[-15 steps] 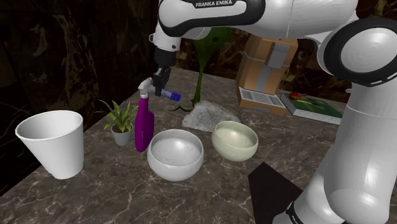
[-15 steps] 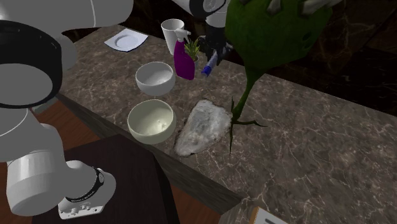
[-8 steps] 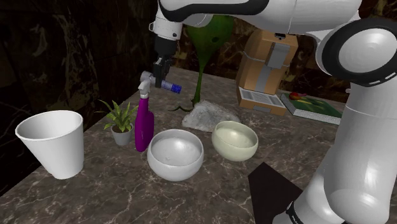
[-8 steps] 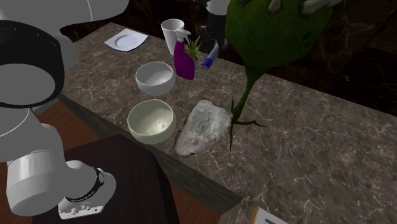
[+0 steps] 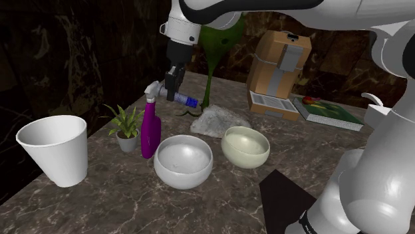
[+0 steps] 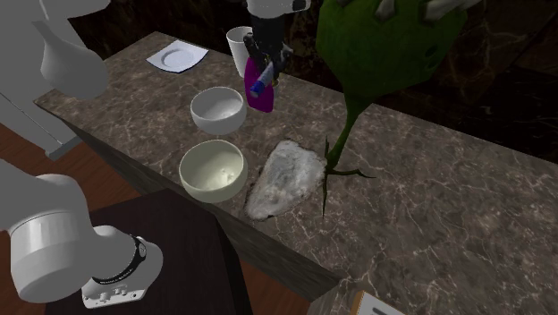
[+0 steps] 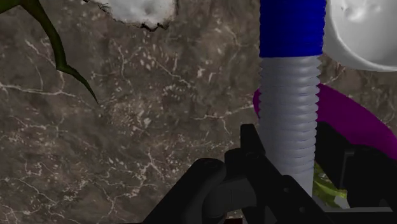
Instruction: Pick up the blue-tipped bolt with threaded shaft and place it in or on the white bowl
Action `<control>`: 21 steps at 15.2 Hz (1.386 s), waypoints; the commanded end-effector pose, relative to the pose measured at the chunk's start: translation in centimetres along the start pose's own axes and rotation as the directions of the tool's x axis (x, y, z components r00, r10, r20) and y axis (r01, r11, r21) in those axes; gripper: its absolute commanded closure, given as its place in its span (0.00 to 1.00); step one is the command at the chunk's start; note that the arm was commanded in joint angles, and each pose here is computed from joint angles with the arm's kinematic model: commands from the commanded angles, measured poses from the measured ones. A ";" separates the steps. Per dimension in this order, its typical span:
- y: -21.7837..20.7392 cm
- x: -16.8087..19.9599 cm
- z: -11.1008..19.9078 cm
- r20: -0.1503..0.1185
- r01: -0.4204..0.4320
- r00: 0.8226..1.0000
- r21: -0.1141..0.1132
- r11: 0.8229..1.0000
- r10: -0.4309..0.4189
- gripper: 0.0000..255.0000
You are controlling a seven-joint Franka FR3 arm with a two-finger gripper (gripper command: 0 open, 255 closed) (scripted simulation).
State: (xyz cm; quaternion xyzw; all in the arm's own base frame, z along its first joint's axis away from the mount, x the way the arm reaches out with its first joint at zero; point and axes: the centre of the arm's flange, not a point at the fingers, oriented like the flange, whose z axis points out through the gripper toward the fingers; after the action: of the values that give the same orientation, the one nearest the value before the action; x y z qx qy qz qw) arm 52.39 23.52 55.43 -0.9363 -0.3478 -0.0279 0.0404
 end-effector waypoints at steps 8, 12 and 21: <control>-10.4 -6.2 -0.2 0.000 -0.001 1.000 -0.001 1.000 0.001 1.00; -13.8 -8.3 0.3 0.000 -0.001 1.000 -0.001 1.000 0.001 1.00; -13.6 -8.6 5.0 0.000 -0.001 1.000 -0.001 1.000 0.001 1.00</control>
State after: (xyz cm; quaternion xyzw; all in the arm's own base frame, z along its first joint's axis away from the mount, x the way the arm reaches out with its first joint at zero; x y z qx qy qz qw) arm 37.16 28.60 51.04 -0.9365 -0.3473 -0.0275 0.0399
